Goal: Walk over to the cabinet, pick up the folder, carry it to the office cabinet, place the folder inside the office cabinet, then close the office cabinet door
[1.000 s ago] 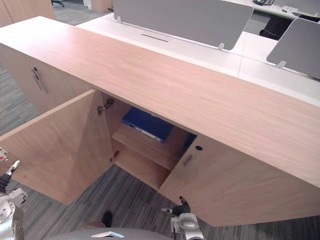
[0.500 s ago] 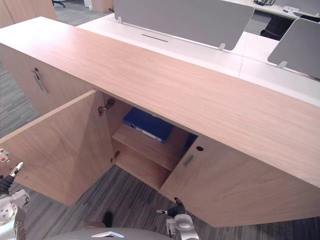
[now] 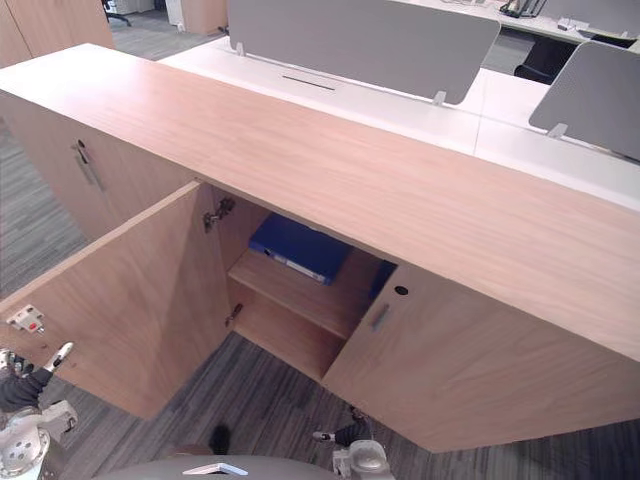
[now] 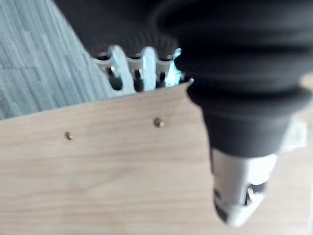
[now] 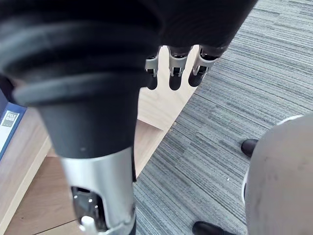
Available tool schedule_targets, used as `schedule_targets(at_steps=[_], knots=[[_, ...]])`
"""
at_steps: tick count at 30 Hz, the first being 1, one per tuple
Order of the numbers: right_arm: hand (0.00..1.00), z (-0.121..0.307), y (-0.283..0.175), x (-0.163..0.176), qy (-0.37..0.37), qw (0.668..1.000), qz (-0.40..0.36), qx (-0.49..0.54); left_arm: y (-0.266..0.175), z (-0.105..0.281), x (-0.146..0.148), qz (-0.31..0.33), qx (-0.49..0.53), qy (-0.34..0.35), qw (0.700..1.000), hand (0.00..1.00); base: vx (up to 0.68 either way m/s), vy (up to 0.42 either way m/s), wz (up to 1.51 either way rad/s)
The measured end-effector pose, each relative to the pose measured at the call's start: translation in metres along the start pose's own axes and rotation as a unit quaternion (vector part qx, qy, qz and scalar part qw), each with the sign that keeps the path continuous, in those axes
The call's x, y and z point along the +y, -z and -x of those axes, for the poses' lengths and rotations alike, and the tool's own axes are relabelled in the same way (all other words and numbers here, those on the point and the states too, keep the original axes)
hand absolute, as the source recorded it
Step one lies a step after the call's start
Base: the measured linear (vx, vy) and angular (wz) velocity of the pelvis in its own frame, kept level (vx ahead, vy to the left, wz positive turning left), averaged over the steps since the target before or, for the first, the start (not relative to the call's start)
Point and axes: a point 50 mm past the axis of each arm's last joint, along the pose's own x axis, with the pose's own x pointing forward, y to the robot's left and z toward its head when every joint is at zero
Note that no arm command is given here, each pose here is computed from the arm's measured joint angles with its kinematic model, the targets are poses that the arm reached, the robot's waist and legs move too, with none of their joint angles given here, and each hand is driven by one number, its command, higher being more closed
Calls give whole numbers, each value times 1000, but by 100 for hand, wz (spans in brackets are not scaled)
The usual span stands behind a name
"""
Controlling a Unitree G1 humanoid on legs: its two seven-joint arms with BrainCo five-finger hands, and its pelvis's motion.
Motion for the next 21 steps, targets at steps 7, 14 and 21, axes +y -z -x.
schedule_targets(at_steps=[7,14,21], knots=[[0,0,1,-3,7,1000,-6,2,19,21,-19,-15,40,64,997,0,-89,36,2],[0,1,2,-5,14,1000,-18,-2,37,59,-69,-5,88,219,972,0,-41,116,-23],[0,2,-2,-3,12,999,-35,-15,43,91,-112,-12,109,341,934,0,-6,138,-55]])
